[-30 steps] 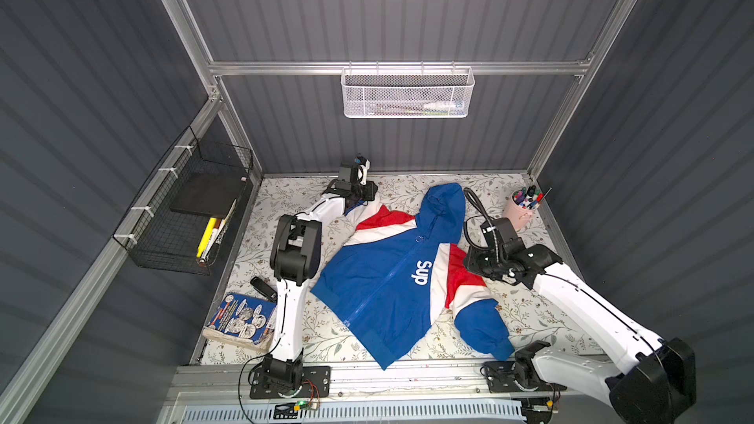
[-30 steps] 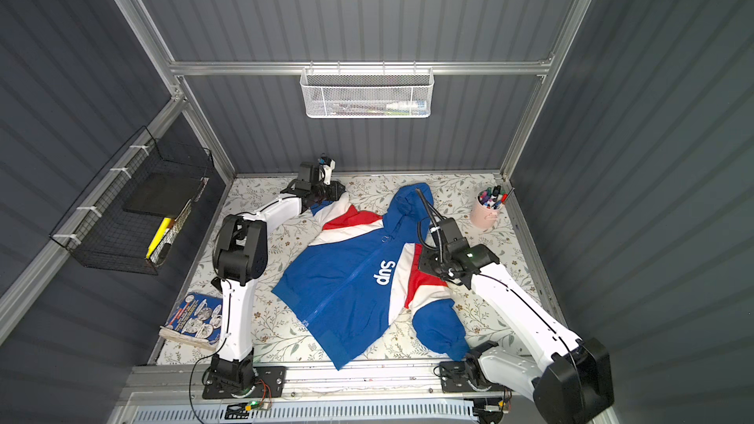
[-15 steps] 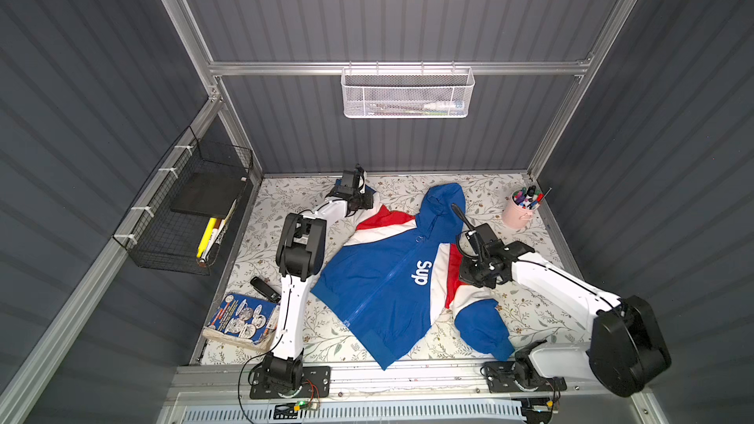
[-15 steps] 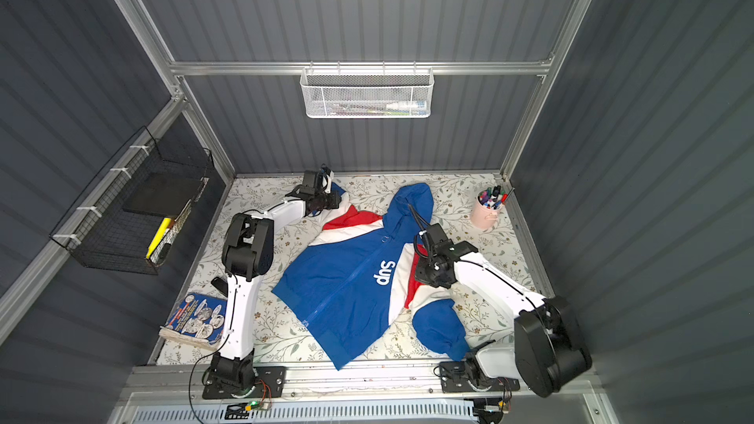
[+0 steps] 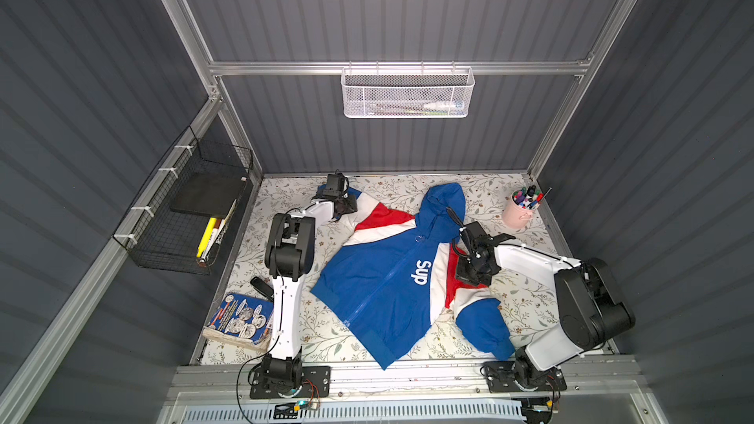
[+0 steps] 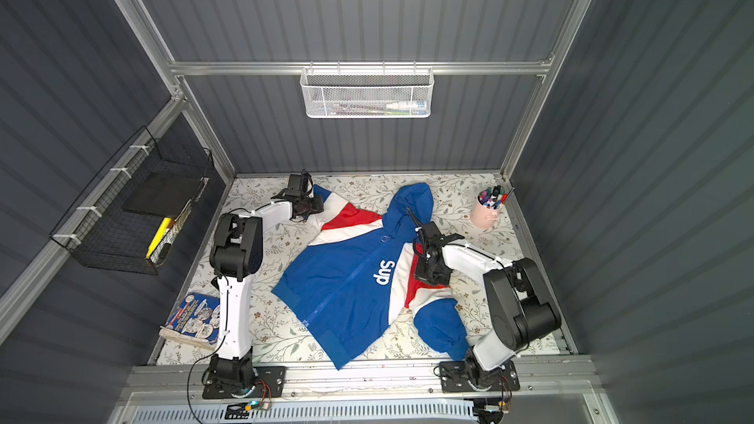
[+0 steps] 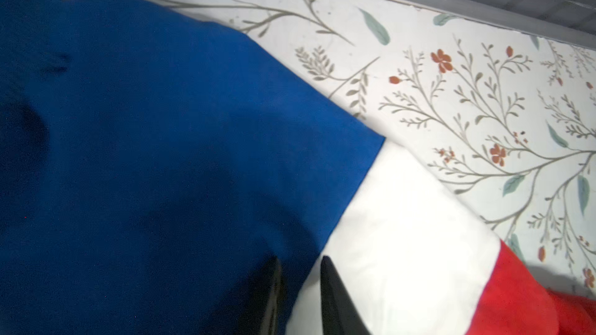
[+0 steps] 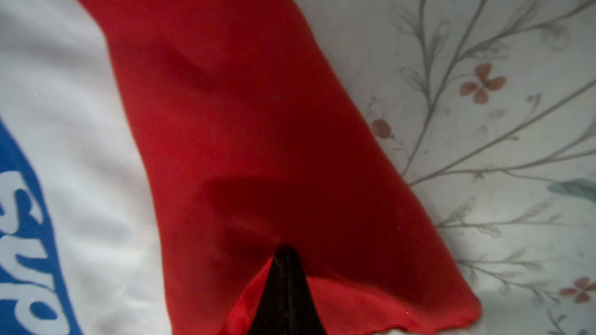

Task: Unzip the jacket
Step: Flatten out the jacket at the center of the board.

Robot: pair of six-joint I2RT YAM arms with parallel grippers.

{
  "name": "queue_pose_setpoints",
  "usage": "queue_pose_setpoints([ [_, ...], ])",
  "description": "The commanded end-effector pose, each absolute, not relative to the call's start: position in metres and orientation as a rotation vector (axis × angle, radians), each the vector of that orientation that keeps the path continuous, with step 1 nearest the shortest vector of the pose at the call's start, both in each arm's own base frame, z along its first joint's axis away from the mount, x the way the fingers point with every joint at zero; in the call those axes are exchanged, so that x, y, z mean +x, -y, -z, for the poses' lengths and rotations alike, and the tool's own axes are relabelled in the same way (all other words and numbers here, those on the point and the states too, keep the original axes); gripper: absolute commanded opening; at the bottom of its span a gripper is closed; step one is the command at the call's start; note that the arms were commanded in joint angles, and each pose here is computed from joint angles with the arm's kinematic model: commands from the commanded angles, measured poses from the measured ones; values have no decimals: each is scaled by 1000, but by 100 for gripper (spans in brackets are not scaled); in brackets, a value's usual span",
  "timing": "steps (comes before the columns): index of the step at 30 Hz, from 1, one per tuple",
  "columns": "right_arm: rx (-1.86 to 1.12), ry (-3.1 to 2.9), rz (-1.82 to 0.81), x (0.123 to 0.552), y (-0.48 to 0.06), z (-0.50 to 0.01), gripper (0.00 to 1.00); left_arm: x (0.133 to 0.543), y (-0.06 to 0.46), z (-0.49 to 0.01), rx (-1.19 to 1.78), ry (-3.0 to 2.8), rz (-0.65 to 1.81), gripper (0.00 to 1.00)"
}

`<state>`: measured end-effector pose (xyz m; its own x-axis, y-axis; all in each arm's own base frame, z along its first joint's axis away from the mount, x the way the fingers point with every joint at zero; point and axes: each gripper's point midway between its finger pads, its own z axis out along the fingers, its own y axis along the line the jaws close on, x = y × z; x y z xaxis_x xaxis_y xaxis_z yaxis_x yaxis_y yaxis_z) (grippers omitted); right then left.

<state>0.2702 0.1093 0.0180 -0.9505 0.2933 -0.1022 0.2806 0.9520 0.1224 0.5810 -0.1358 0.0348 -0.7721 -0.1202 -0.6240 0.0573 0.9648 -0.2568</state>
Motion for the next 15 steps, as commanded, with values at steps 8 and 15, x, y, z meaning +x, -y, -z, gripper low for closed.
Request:
queue_pose_setpoints([
  [8, 480, -2997, -65, 306, -80, -5, 2, 525, 90, -15, -268, -2574, 223, 25],
  [15, 466, -3001, -29, 354, -66, -5, 2, 483, 79, -11, -376, -2599, 221, 24],
])
